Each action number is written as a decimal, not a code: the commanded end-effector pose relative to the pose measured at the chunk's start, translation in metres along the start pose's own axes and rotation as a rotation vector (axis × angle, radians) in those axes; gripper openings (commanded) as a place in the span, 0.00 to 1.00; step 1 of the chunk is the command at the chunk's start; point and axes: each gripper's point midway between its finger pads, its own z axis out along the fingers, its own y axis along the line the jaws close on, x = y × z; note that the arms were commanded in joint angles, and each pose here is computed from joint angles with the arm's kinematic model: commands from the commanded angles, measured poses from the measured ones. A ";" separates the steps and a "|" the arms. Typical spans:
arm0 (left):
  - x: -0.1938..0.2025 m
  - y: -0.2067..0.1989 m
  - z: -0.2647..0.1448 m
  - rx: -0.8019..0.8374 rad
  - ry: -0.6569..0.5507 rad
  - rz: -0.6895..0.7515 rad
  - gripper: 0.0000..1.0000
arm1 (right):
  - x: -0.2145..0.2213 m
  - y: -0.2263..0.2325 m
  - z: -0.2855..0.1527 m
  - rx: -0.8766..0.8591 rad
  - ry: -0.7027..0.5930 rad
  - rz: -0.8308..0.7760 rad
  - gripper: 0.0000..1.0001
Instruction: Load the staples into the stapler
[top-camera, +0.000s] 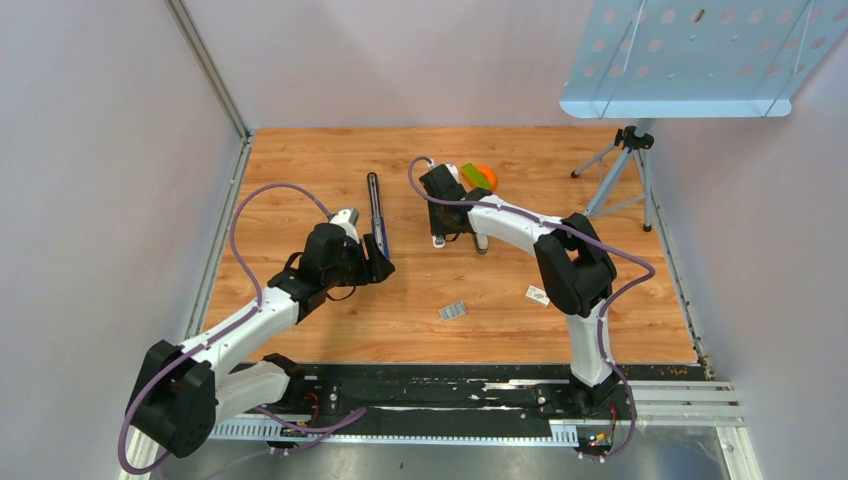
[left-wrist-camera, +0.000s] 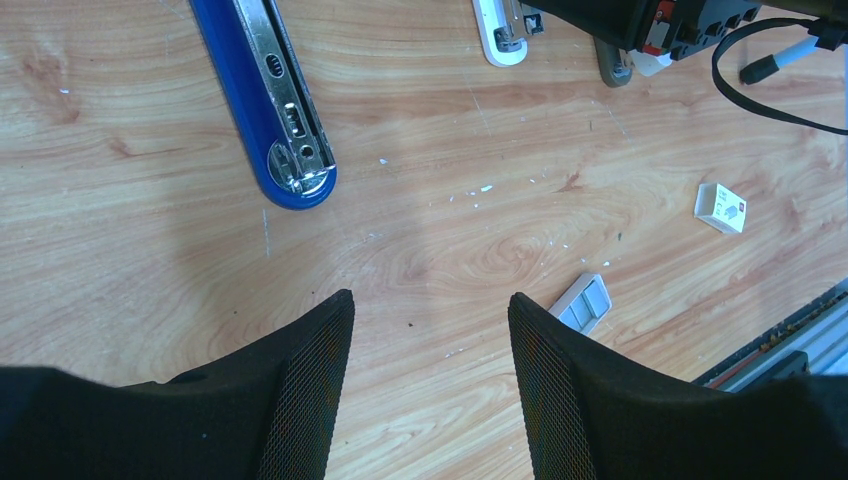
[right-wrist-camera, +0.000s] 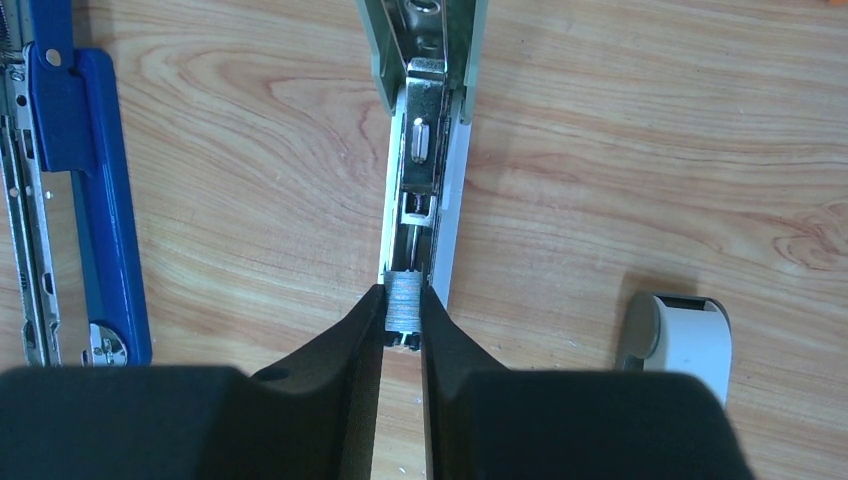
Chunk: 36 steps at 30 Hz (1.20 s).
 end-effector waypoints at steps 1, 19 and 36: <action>-0.001 0.006 -0.002 -0.016 -0.008 0.008 0.61 | 0.008 0.004 0.009 0.013 0.018 0.003 0.20; -0.005 0.004 -0.004 -0.009 -0.017 0.003 0.61 | 0.023 -0.003 0.015 0.041 0.054 -0.016 0.21; -0.007 0.001 -0.005 0.002 -0.020 -0.004 0.62 | 0.024 -0.002 0.004 0.062 0.062 -0.049 0.24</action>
